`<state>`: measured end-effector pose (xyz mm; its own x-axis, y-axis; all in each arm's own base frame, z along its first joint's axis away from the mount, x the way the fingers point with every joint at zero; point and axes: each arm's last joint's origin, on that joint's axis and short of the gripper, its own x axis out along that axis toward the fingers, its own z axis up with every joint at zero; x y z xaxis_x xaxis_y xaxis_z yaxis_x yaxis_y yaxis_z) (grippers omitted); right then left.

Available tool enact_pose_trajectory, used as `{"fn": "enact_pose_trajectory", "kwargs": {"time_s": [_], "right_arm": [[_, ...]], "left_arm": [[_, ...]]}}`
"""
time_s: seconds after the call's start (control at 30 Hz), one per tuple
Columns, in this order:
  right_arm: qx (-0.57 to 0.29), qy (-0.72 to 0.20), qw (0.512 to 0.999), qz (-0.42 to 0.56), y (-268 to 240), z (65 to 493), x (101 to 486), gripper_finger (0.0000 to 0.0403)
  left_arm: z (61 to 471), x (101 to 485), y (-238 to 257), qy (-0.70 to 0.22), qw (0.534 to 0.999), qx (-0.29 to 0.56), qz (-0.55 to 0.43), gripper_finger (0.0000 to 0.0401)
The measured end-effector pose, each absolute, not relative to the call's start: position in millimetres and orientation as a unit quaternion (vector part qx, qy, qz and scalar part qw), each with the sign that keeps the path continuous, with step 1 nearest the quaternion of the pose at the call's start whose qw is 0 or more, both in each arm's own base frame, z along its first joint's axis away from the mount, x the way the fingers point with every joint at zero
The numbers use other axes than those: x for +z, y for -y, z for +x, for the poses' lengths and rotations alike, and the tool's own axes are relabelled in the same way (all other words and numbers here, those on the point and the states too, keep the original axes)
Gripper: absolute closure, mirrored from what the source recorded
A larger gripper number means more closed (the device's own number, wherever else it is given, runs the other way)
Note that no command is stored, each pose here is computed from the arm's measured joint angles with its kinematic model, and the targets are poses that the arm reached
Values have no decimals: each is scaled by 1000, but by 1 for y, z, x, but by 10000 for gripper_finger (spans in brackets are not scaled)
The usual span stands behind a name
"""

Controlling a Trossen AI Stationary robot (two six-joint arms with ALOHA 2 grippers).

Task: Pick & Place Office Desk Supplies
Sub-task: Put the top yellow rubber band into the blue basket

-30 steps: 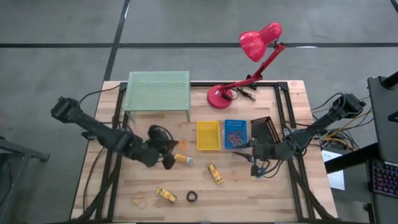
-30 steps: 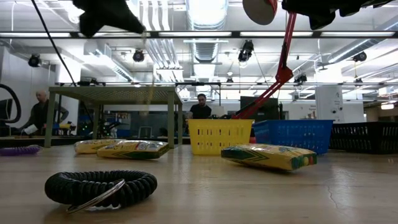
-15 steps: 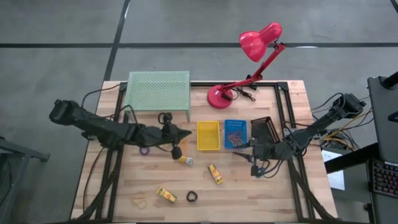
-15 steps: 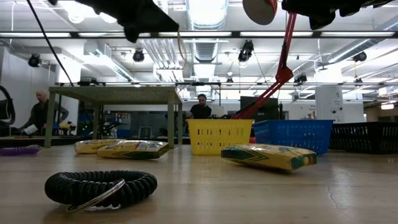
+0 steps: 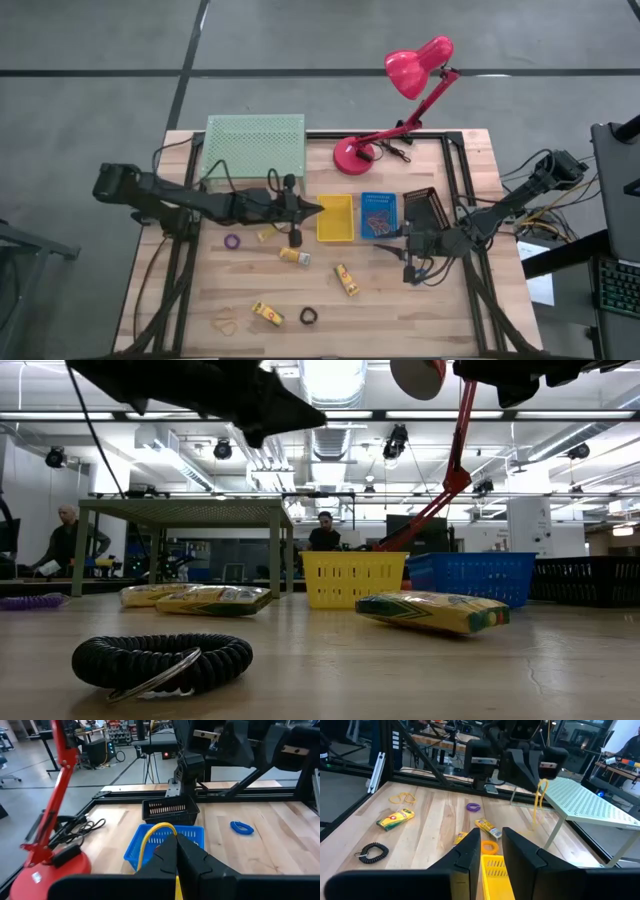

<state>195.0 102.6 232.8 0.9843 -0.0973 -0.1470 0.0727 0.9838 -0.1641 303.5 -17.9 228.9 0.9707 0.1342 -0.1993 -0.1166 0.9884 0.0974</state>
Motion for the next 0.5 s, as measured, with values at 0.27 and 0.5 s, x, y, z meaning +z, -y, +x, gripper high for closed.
{"fn": "enact_pose_trajectory", "kwargs": {"time_s": [0.27, 0.5], "right_arm": [[-43, -77, 993, -79, -103, 195, 233, 335], [-43, -77, 993, -79, -103, 195, 233, 335]], "left_arm": [[345, 217, 17, -111, 988, 63, 81, 398], [388, 214, 13, -110, 986, 55, 115, 398]]}}
